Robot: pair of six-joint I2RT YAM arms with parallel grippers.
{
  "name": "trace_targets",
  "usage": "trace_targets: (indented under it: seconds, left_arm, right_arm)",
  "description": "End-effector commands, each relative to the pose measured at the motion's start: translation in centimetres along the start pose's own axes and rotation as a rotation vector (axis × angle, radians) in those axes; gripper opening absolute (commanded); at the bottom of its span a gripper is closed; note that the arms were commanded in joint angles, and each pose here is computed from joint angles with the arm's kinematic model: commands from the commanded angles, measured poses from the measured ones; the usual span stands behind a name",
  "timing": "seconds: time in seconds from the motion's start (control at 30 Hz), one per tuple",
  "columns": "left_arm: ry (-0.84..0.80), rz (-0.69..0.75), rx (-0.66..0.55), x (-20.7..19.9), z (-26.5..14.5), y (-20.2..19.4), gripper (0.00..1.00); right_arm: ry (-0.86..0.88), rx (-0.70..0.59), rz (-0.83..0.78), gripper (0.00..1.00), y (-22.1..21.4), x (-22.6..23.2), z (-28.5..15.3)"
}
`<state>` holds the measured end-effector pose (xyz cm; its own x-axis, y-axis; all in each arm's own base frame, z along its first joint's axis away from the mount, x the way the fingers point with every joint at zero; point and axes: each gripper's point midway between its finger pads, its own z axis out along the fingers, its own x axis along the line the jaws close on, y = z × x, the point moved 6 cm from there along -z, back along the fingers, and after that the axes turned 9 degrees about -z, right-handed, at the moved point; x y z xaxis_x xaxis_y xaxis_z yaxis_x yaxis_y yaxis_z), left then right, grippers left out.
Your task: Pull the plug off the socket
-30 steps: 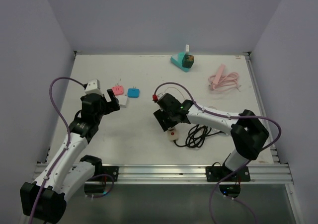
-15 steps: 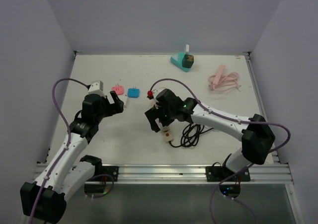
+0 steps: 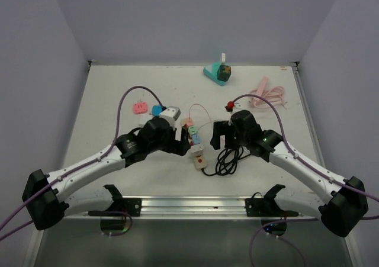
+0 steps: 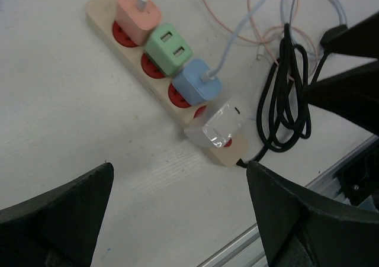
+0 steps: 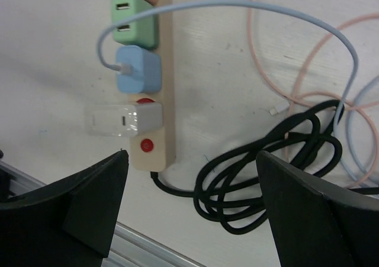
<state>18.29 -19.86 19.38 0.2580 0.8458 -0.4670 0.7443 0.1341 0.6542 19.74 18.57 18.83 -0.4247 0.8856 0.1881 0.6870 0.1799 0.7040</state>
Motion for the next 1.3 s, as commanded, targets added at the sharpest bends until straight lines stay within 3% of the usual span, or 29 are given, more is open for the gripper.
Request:
trace_targets:
  seconds: [0.0,0.17,0.33,0.5,0.77,0.9,1.17,1.2,1.27]
  left_arm:
    - [0.004,0.148,0.013,-3.7,1.6,0.0,0.97]
    - [0.054,0.373,0.149,-6.8,4.4,-1.9,0.95]
    - [0.103,0.522,0.174,-7.4,6.4,-1.3,0.9]
    - [0.137,0.617,0.253,-6.7,7.6,-2.0,0.87]
    - [0.031,0.691,0.376,-6.1,9.6,-4.2,0.79]
    - [-0.021,0.684,0.361,-5.8,9.7,-3.0,0.67]
    - [-0.074,0.673,0.427,-4.3,9.7,-4.0,0.34]
    - [-0.079,0.67,0.422,-4.2,9.8,-4.0,0.24]
    - [-0.095,0.641,0.399,-4.4,9.6,-3.4,0.14]
  right_arm:
    - [0.02,-0.037,0.086,0.92,-0.3,-1.1,-1.0]
    - [0.037,-0.024,0.194,0.91,-1.3,-2.8,-1.5]
    - [0.082,-0.058,0.214,0.91,-2.3,-2.6,-2.2]
    - [0.086,-0.036,0.218,0.91,-3.1,-2.7,-2.4]
    - [0.064,-0.049,0.255,0.9,-4.1,-3.1,-1.2]
    - [0.073,-0.057,0.24,0.89,-3.8,-3.1,-0.7]
    - [0.192,0.004,0.151,0.89,-3.2,-1.8,-0.1]
    - [0.211,0.009,0.141,0.89,-3.0,-1.6,0.1]
    - [0.252,0.047,0.135,0.89,-3.0,-1.2,0.9]
